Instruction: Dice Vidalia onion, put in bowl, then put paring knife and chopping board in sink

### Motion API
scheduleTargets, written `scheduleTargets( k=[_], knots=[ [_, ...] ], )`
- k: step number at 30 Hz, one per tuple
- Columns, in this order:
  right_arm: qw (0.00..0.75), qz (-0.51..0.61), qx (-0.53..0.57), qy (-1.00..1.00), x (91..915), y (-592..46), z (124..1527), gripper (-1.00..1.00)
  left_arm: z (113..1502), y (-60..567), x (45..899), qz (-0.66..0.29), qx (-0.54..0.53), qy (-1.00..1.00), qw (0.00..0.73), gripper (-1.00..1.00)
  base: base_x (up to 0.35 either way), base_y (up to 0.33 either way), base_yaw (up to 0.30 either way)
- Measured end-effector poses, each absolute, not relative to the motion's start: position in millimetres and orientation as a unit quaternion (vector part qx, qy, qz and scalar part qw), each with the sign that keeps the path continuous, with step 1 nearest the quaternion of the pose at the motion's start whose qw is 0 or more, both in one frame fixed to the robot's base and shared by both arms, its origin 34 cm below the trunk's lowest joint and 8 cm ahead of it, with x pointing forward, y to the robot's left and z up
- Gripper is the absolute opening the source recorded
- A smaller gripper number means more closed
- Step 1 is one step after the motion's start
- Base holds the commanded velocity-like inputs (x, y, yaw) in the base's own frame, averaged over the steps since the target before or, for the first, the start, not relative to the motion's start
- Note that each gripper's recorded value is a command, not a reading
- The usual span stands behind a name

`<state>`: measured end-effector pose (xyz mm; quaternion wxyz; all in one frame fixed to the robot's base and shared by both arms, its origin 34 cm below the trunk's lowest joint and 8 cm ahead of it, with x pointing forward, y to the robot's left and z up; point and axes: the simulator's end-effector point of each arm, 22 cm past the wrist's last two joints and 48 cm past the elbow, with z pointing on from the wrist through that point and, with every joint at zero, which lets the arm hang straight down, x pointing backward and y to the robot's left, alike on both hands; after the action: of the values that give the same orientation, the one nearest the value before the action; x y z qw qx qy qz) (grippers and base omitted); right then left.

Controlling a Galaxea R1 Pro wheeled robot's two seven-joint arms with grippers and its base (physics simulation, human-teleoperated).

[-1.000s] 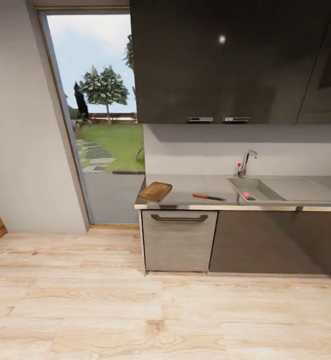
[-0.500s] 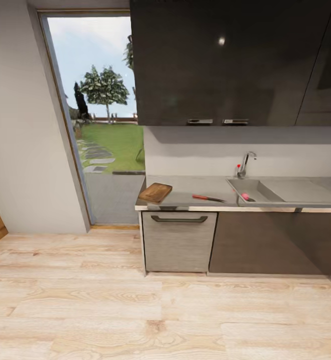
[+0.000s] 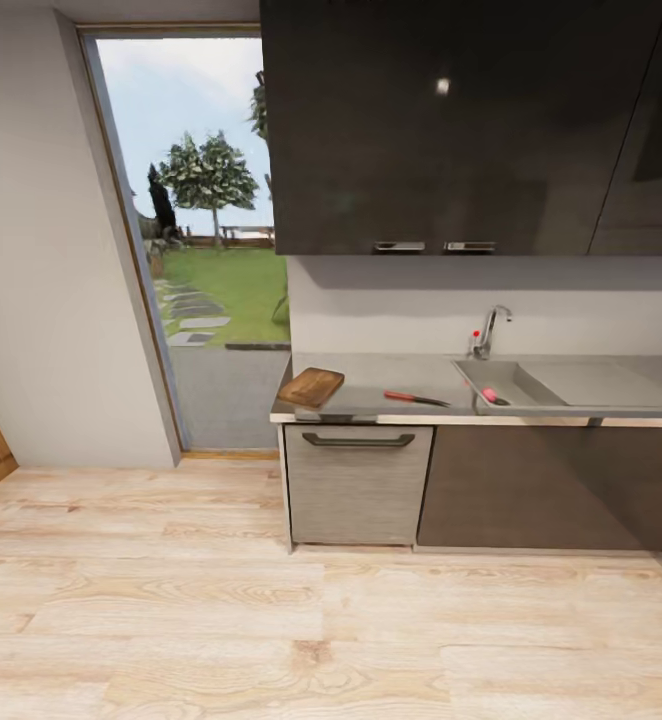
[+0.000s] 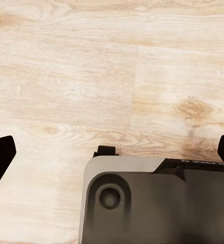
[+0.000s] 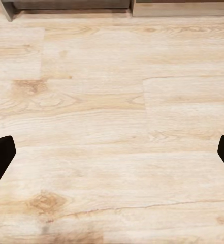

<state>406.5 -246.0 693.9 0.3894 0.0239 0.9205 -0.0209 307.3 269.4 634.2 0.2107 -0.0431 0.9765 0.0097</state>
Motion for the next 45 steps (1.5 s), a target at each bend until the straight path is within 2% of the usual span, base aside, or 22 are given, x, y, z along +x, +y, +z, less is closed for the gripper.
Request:
scheduleTargets(
  k=[45],
  knots=[
    [0.389,-0.021,0.024,0.921,396,-246,712,1.00,652,271,298,0.011,-0.044,0.976,0.211,1.00,0.000,0.000,0.000]
  ],
)
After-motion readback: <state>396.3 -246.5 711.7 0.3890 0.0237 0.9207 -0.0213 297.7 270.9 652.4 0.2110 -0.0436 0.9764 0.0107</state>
